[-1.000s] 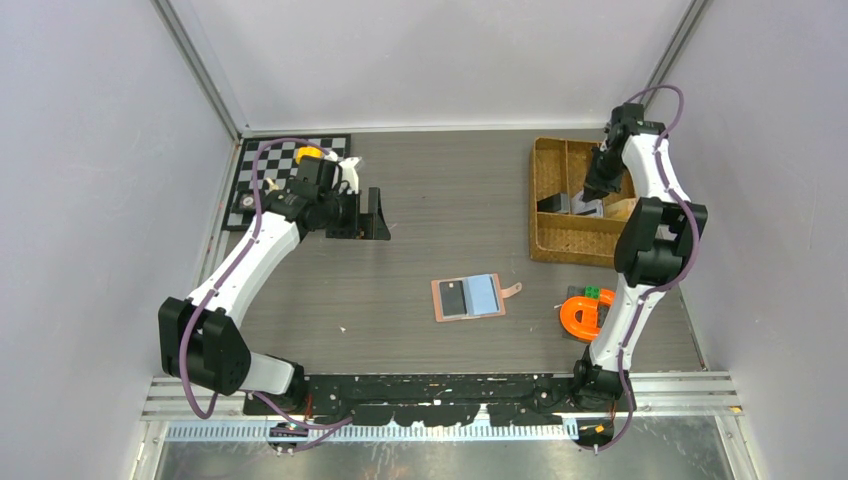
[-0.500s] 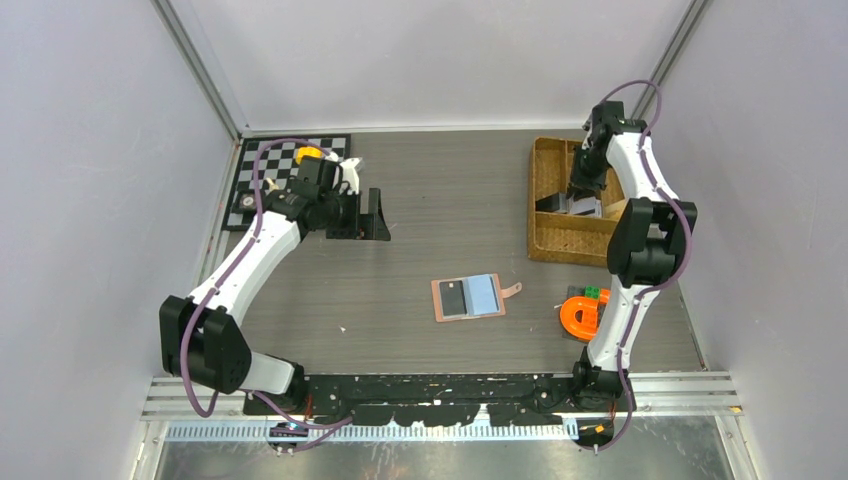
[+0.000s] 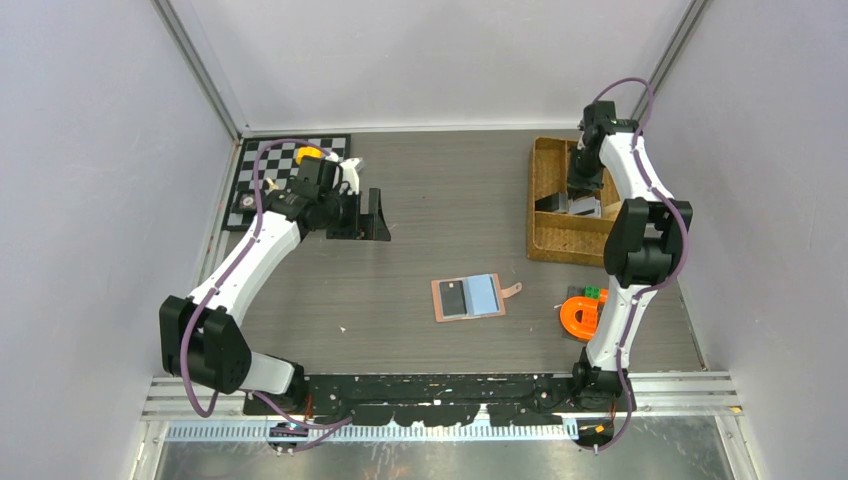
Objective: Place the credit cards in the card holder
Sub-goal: Pick up the credit card from the storage box, then insert the credit card into the card holder.
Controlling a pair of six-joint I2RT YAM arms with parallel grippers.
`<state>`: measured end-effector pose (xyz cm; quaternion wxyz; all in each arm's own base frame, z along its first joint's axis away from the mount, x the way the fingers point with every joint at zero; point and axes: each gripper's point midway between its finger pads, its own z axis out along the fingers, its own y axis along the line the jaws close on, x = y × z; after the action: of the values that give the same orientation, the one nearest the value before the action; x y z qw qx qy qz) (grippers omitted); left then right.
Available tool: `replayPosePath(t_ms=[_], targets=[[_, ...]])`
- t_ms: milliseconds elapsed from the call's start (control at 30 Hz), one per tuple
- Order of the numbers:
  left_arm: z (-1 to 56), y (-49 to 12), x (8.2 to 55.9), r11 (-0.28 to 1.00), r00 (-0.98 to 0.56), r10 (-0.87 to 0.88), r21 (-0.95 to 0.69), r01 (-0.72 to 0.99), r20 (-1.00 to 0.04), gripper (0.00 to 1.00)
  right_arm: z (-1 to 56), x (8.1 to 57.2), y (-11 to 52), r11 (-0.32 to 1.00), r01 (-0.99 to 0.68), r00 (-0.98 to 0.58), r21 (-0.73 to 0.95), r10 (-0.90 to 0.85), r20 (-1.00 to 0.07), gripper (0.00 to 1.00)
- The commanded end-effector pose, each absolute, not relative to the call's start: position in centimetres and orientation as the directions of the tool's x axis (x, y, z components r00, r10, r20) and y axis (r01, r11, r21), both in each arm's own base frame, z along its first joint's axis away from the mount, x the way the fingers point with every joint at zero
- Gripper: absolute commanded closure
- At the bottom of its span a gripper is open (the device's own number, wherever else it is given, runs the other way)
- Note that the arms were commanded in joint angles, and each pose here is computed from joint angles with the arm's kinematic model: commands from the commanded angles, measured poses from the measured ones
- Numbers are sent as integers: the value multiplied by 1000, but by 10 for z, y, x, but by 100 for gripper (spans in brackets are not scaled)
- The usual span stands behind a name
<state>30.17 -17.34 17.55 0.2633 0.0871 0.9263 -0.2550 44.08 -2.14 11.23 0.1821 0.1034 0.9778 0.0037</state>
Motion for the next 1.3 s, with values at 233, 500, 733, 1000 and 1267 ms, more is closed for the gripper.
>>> replayPosePath(t_ms=[233,500,733,1000,1267], targets=[[177,-173,301,845,-841,35,-434,313,-539,16,103,445,-29,978,208,-914,-24,185,-362,97],[181,-175,299,833,-832,43,-439,336,-553,17,178,437,-43,957,249,-846,-152,138,-514,100],[190,-182,295,800,-810,58,-458,388,-584,18,252,415,-20,967,210,-782,-144,77,-618,99],[220,-209,276,671,-714,114,-476,568,-691,20,284,376,78,977,-84,-767,194,61,-639,99],[248,-260,222,370,-612,208,-518,771,-763,20,286,284,204,672,-486,-816,560,-119,-566,100]])
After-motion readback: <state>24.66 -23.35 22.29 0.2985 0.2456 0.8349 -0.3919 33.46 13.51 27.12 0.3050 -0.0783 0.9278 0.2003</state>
